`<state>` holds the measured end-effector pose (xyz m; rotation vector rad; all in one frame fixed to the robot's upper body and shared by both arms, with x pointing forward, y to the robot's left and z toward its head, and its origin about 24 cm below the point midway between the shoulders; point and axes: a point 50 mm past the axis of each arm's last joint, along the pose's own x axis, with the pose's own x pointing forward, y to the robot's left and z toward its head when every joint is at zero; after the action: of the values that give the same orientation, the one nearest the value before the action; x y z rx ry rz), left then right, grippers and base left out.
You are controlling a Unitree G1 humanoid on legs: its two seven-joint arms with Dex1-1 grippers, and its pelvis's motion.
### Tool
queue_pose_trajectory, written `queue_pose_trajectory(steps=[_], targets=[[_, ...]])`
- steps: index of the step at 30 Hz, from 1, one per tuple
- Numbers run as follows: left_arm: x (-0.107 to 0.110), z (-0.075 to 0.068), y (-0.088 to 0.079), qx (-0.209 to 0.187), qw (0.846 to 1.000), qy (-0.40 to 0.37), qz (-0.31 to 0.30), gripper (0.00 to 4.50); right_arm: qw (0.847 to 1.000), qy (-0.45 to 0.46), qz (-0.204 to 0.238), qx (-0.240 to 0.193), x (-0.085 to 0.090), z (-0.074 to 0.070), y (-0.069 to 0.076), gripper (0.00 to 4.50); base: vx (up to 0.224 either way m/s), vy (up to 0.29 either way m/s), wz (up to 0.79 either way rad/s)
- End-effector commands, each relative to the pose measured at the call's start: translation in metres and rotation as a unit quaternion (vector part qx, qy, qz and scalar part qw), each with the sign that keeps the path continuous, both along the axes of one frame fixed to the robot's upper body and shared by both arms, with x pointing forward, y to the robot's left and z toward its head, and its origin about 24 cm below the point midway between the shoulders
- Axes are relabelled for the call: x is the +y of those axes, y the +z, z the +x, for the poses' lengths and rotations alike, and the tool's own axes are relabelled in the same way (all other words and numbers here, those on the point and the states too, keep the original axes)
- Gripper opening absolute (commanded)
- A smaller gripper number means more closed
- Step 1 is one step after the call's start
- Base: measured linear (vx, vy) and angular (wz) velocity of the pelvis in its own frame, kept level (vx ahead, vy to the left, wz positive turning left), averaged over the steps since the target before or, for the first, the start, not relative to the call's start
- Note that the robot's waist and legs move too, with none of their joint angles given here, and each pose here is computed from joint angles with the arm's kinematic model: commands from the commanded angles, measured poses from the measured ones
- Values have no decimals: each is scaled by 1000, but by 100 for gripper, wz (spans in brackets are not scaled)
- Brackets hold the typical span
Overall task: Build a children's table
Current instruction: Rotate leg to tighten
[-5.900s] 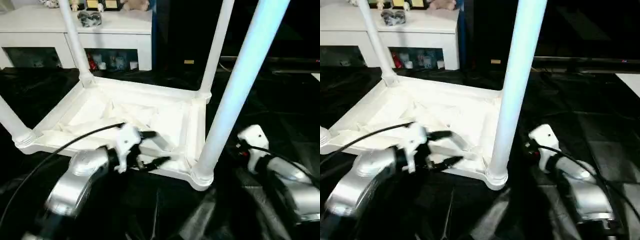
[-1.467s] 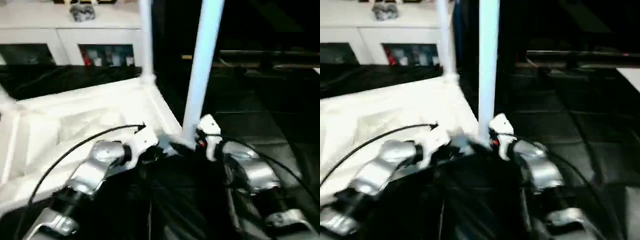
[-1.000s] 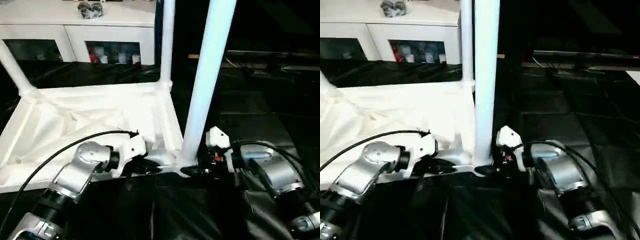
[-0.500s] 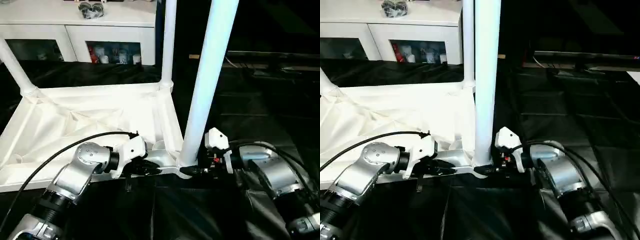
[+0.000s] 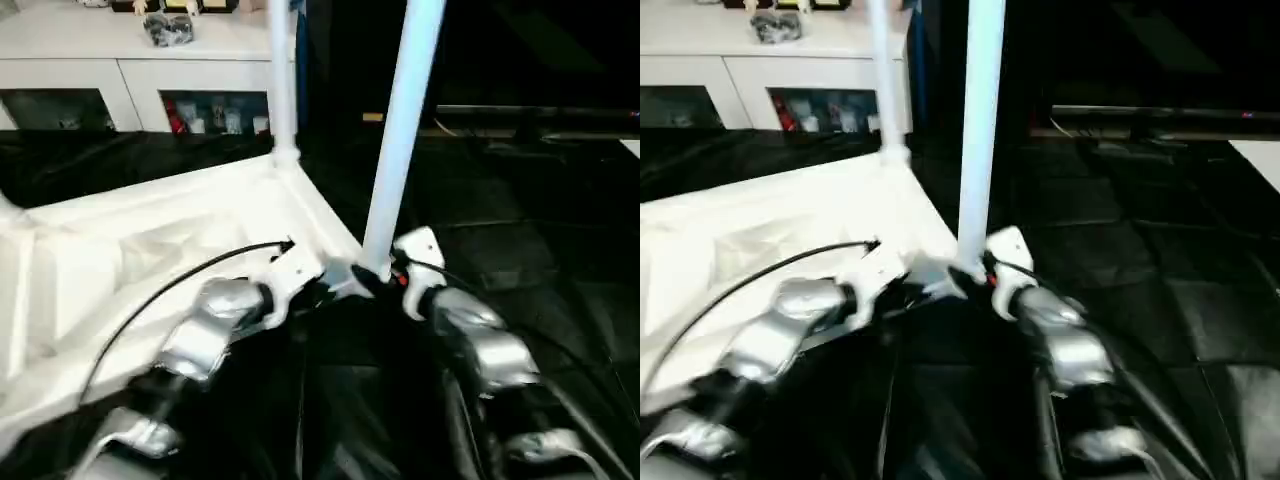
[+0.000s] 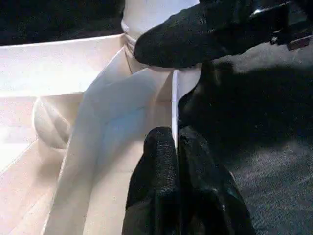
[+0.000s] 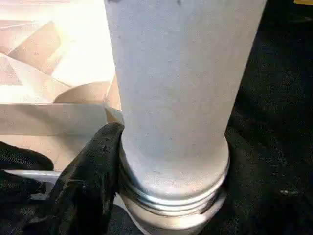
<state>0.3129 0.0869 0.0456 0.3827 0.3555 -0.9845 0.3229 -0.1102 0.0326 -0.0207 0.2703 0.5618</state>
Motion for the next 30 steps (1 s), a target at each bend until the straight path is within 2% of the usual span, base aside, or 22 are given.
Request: queue_pose_trajectory(steps=[1, 3, 5, 9, 12, 14, 17, 21, 22, 30], targets=[[-32, -8, 9, -15, 998, -53, -43, 0, 990, 131, 38, -22, 45, -10, 14, 346, 0, 0, 0], [-30, -9, 10, -19, 997, -60, -43, 0, 990, 135, 35, -23, 40, -9, 15, 357, 0, 0, 0], [-27, -11, 10, -19, 996, -74, -47, 0, 989, 144, 25, -24, 33, -9, 16, 386, 0, 0, 0], [-16, -18, 9, -11, 994, -102, -50, 0, 984, 173, -11, -35, 12, -8, 19, 412, 0, 0, 0], [-4, -26, 9, 1, 989, -136, -49, 0, 968, 245, -36, -30, -9, -14, 25, 412, 0, 0, 0], [-1, -29, 9, 5, 987, -150, -51, 0, 962, 269, -44, -26, -15, -16, 26, 412, 0, 0, 0], [6, -35, 12, 27, 981, -184, -59, 0, 943, 328, -58, -5, -28, -23, 27, 412, 0, 0, 0], [11, -38, 12, 42, 976, -207, -54, 0, 934, 350, -67, 5, -32, -25, 26, 412, 0, 0, 0], [17, -41, 11, 57, 971, -228, -48, 0, 925, 373, -73, 18, -35, -29, 24, 412, 0, 0, 0], [27, -40, 12, 65, 968, -239, -29, 0, 906, 414, -77, 36, -33, -34, 22, 338, 0, 0, 0]])
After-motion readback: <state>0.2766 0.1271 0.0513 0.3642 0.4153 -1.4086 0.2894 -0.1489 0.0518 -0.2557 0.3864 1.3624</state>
